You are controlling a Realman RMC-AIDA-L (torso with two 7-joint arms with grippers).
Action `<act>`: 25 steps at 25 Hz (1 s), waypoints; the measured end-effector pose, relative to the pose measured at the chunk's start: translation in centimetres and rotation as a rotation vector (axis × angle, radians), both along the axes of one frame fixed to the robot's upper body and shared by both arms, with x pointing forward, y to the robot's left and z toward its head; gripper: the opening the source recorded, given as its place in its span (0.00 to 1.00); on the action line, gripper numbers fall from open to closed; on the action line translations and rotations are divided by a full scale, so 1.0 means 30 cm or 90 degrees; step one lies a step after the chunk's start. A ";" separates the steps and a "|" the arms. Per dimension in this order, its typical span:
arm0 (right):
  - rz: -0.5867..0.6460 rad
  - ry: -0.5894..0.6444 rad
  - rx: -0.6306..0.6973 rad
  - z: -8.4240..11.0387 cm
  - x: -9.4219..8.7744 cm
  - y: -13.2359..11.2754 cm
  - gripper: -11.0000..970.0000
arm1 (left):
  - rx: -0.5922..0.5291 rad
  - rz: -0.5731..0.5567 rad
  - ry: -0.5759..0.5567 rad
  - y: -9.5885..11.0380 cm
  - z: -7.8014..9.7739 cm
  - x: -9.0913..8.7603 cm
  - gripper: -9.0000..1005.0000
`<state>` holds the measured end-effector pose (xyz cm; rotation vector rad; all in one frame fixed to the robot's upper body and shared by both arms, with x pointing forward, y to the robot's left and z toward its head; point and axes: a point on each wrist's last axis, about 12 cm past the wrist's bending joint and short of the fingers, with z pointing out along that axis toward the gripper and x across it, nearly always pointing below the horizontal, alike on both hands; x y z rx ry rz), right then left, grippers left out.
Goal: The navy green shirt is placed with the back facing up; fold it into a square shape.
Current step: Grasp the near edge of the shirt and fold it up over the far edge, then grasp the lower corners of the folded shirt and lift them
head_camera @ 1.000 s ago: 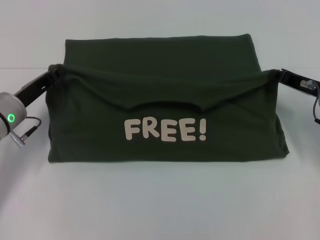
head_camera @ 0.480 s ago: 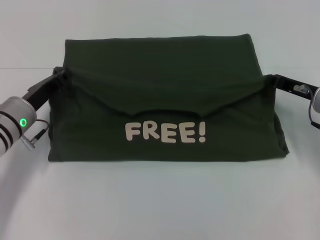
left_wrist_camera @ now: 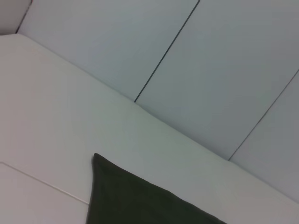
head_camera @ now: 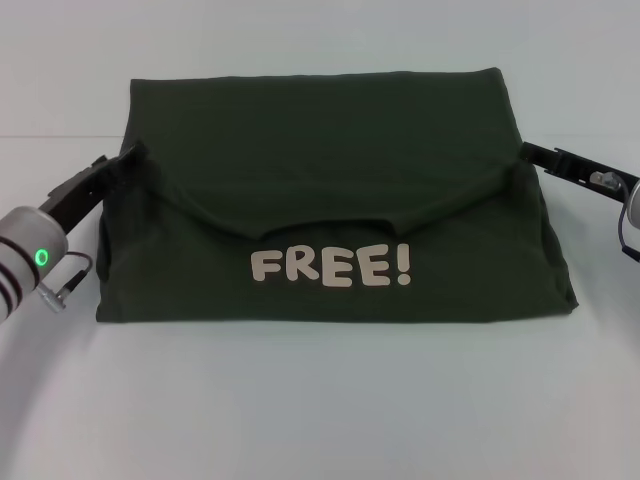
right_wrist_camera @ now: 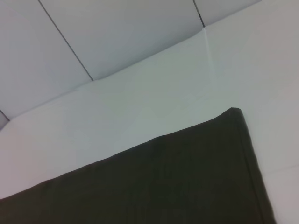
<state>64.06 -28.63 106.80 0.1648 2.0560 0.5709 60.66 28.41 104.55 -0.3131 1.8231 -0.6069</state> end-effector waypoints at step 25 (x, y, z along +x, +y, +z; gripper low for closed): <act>0.328 -0.044 0.036 -0.047 -0.319 -0.091 0.94 | -0.106 -0.258 0.230 0.223 0.065 -0.175 0.83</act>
